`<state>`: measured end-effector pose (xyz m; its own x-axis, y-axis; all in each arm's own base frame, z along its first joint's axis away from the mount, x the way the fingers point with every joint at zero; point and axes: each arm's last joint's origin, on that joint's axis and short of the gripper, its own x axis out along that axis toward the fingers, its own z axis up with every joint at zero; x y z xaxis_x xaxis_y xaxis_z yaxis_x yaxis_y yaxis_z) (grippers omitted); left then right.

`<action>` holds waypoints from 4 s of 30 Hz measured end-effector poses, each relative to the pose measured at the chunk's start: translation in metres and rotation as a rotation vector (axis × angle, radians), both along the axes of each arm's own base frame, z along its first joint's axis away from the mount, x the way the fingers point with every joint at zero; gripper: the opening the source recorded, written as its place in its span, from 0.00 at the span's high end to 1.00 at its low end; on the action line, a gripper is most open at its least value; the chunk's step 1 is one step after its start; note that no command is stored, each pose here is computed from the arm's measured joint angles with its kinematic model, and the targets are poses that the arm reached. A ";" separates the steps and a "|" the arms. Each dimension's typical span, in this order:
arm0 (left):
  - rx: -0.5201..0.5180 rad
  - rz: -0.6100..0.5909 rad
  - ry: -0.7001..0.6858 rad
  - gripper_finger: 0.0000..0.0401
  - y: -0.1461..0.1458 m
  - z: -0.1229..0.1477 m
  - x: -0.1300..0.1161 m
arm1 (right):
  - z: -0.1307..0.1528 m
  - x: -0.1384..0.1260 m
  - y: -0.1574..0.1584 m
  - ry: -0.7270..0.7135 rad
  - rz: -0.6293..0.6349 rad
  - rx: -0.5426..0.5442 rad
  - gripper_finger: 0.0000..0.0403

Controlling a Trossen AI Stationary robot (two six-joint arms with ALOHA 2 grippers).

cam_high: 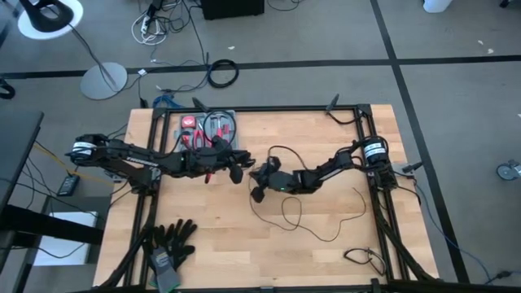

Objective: Coil cords
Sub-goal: Coil the black wire onto the spool

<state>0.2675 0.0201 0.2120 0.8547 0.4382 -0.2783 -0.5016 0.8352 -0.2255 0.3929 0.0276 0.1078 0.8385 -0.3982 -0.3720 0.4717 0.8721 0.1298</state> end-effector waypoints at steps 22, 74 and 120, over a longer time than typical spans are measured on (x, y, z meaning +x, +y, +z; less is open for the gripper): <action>-0.016 -0.025 0.035 1.00 -0.001 -0.003 -0.001 | 0.015 0.008 0.000 0.171 -0.025 -0.102 1.00; -0.048 0.056 0.126 1.00 0.005 -0.025 0.004 | 0.044 0.025 -0.016 -0.113 0.321 -0.107 1.00; 0.015 0.198 0.283 1.00 0.008 -0.038 -0.005 | 0.094 -0.148 0.040 0.258 0.043 -0.085 0.87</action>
